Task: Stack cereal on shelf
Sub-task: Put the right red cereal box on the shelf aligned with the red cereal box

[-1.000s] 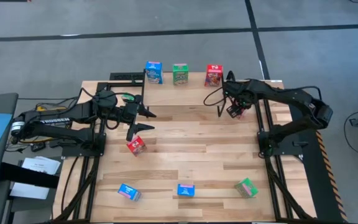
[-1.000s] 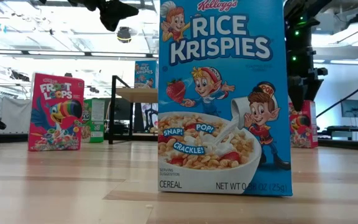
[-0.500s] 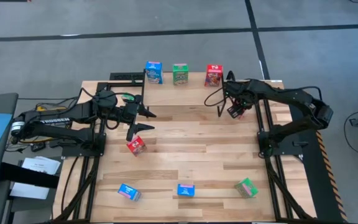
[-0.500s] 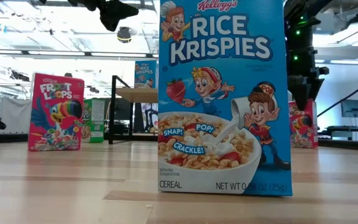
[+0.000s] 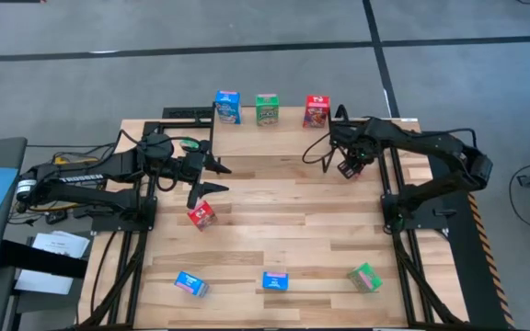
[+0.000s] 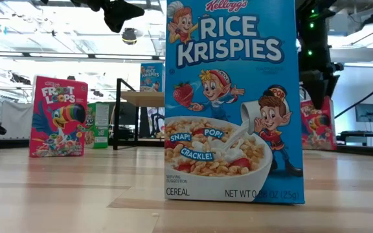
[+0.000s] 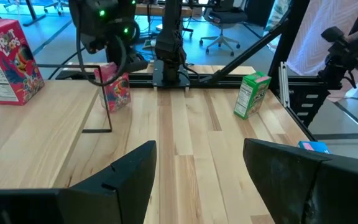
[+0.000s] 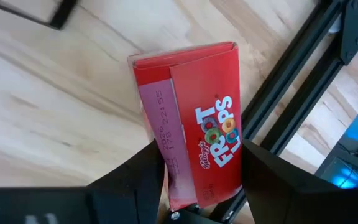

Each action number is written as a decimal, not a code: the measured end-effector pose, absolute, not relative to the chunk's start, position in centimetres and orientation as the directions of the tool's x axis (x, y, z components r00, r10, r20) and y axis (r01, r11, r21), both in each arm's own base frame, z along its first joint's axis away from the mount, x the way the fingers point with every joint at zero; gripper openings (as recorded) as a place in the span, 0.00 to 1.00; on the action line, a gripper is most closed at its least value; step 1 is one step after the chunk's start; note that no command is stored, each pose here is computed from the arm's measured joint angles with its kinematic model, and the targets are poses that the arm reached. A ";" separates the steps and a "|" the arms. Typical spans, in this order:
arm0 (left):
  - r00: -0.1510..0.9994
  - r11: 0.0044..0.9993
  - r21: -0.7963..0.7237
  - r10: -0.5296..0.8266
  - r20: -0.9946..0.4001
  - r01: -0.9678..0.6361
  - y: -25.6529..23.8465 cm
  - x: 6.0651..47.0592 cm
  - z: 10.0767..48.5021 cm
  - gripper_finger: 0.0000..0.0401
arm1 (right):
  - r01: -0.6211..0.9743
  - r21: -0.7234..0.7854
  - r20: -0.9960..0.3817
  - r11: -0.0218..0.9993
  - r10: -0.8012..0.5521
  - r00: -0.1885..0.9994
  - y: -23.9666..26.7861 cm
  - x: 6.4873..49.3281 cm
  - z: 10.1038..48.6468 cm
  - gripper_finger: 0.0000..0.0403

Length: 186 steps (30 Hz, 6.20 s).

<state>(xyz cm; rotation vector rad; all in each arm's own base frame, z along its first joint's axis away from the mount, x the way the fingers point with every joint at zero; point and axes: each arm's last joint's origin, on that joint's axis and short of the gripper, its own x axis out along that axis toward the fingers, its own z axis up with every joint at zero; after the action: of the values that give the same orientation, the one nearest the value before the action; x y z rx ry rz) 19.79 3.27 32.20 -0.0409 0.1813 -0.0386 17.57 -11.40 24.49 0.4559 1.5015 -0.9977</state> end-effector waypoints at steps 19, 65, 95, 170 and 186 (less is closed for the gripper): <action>0.983 0.998 -0.048 -0.042 -0.179 0.034 3.3 19.8 32.2 0.58 | 0.751 -0.301 -0.943 0.587 -0.302 -0.142 -9.7 18.4 32.4 0.52; 0.983 0.998 -0.052 -0.028 -0.180 0.019 3.3 19.8 32.2 0.58 | 0.418 -0.372 -0.806 0.829 -0.511 0.298 -11.3 21.4 42.1 0.52; 0.983 0.997 -0.079 -0.027 -0.180 0.013 3.3 19.8 32.2 0.58 | 0.176 -0.368 -0.865 0.913 -0.405 0.296 -14.4 25.7 38.8 0.52; 0.982 0.999 -0.012 0.044 -0.182 -0.047 3.5 19.8 32.2 0.58 | 0.307 -0.411 -0.848 0.858 -0.483 0.216 -15.4 25.9 38.2 0.62; 0.982 0.999 -0.013 0.044 -0.182 -0.047 3.5 19.8 32.2 0.58 | 0.259 -0.429 -0.851 0.865 -0.483 0.205 -15.1 26.6 37.7 0.62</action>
<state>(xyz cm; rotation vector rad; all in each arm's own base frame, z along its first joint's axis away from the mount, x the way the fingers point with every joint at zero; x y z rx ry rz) 19.78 3.52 32.19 -0.0171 0.1831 0.0459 26.60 -15.11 37.71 -0.2092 1.2637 -0.5224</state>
